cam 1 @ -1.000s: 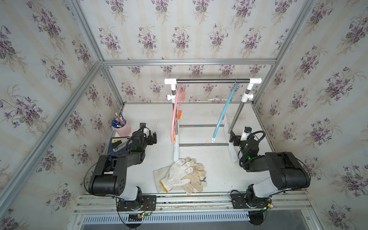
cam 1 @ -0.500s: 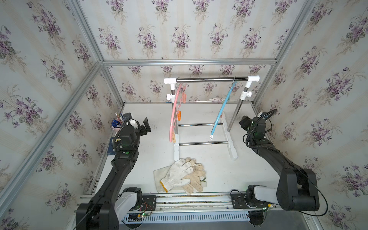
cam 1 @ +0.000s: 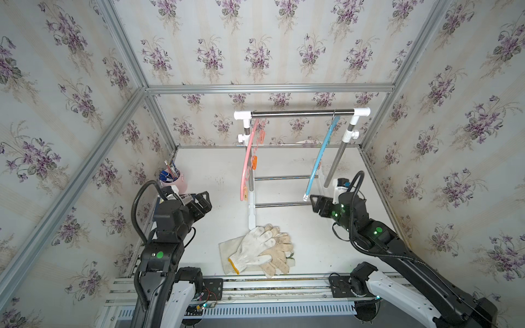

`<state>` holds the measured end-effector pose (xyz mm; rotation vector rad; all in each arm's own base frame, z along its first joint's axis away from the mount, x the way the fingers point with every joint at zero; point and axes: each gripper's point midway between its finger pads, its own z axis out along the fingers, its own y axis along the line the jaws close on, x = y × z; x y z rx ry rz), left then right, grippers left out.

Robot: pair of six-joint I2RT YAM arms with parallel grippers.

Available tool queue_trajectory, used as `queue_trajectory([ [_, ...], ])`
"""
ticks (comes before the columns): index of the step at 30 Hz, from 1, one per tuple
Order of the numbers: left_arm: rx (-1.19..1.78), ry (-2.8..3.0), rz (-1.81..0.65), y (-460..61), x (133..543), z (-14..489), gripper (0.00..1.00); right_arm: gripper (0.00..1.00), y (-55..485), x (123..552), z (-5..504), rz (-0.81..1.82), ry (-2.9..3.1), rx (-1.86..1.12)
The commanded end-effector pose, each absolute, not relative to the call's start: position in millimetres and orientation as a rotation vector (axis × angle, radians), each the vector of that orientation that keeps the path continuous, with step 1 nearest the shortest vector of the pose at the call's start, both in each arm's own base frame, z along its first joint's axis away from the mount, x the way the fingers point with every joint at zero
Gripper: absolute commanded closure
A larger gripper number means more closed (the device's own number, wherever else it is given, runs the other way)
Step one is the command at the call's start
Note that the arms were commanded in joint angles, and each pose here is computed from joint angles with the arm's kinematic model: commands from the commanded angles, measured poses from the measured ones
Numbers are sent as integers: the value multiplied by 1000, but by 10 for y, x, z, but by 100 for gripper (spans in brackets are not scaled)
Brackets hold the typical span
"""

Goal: Clip the gloves onto a hanger to dry
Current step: Pick up the glove from the center of the board.

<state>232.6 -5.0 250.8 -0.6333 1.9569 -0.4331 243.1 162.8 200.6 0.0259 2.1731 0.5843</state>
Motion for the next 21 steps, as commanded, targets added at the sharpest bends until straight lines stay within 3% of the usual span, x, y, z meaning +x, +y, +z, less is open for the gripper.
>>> queue_trajectory([
  [1,-677,2072,-426,-79,1977,2321,0,21,1651,2051,1727,474,2280,-101],
  [8,-830,2026,-365,98,1633,2352,0,28,2432,1318,1692,717,2283,-548],
  [21,-899,2010,-279,242,1094,2518,0,31,3374,691,1600,580,1997,-1341],
])
